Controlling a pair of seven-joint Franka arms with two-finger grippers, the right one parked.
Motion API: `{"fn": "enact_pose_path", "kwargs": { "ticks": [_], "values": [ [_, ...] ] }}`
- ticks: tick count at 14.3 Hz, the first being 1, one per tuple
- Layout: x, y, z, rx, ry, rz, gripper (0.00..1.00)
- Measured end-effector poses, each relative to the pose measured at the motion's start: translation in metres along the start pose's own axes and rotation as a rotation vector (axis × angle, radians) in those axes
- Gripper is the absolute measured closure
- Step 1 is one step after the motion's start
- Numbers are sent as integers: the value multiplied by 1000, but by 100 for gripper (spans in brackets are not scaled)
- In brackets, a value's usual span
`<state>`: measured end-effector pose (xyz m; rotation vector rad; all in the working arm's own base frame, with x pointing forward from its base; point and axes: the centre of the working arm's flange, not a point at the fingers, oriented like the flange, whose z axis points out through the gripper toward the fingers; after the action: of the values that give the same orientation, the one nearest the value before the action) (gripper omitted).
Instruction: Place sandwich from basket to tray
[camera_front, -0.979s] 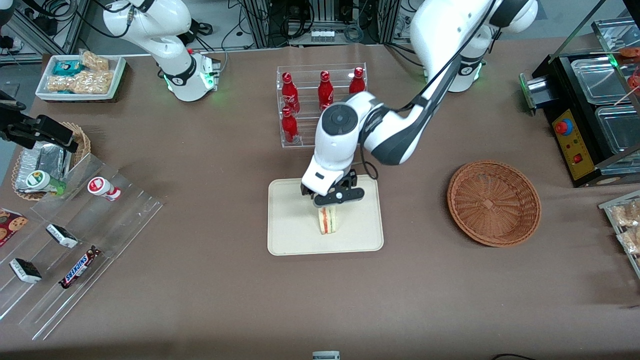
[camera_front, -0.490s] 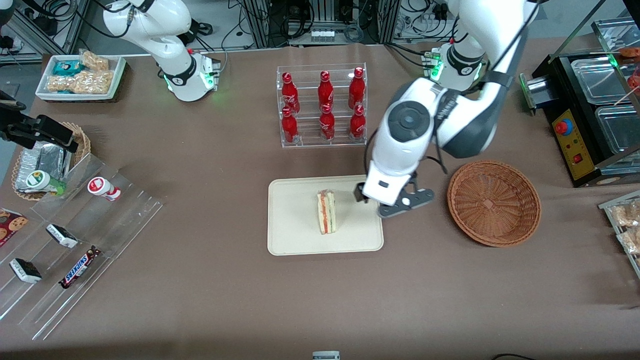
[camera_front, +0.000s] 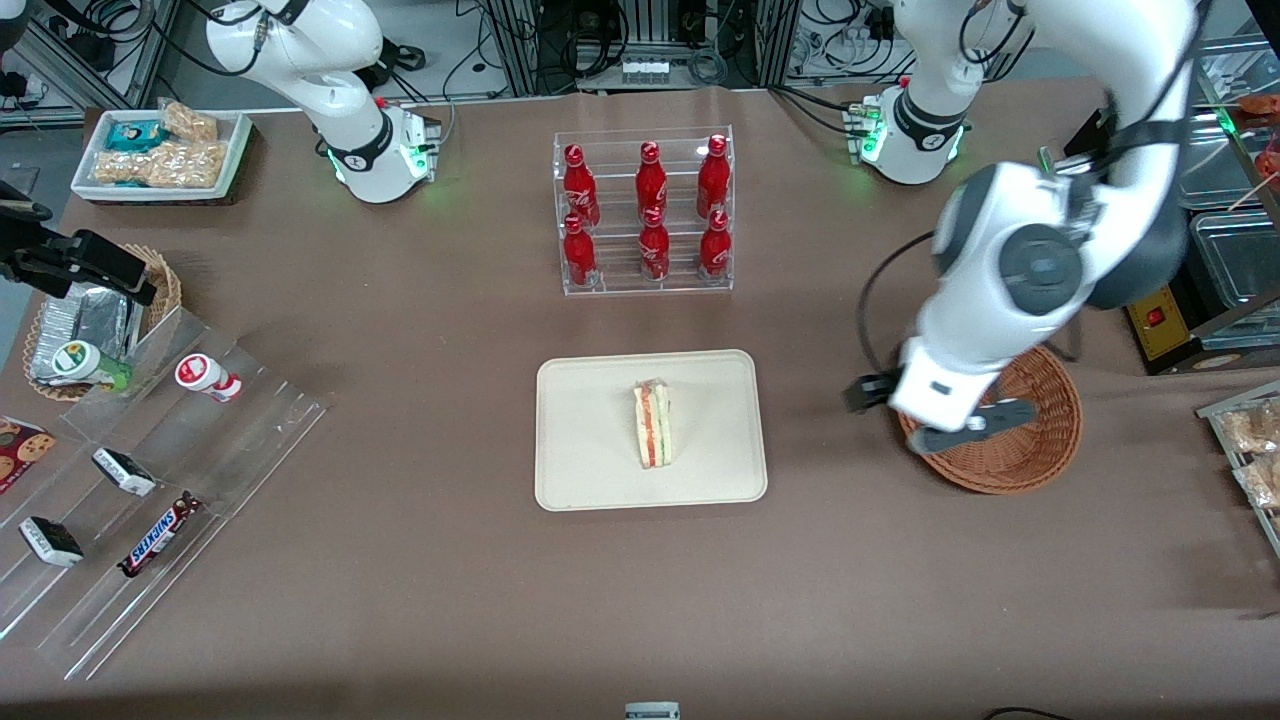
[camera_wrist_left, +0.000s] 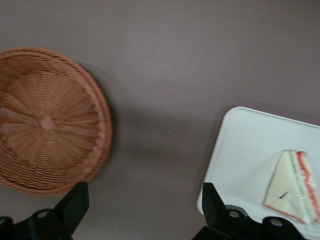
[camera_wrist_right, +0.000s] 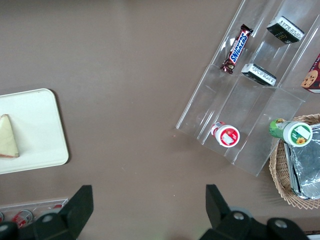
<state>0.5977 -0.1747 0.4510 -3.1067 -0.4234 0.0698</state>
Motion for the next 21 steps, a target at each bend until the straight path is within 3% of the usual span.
{"fn": "enact_pose_path", "kwargs": {
  "ticks": [2, 5, 12, 16, 21],
  "values": [
    [7, -44, -10, 6, -25, 27, 0],
    [13, -85, -26, 8, -34, 76, 0],
    [-1, -154, -98, 11, -9, 230, 0],
    [-11, -148, -140, 8, -2, 281, 0],
    [-13, -137, -143, -1, -2, 314, 0]
  ]
}}
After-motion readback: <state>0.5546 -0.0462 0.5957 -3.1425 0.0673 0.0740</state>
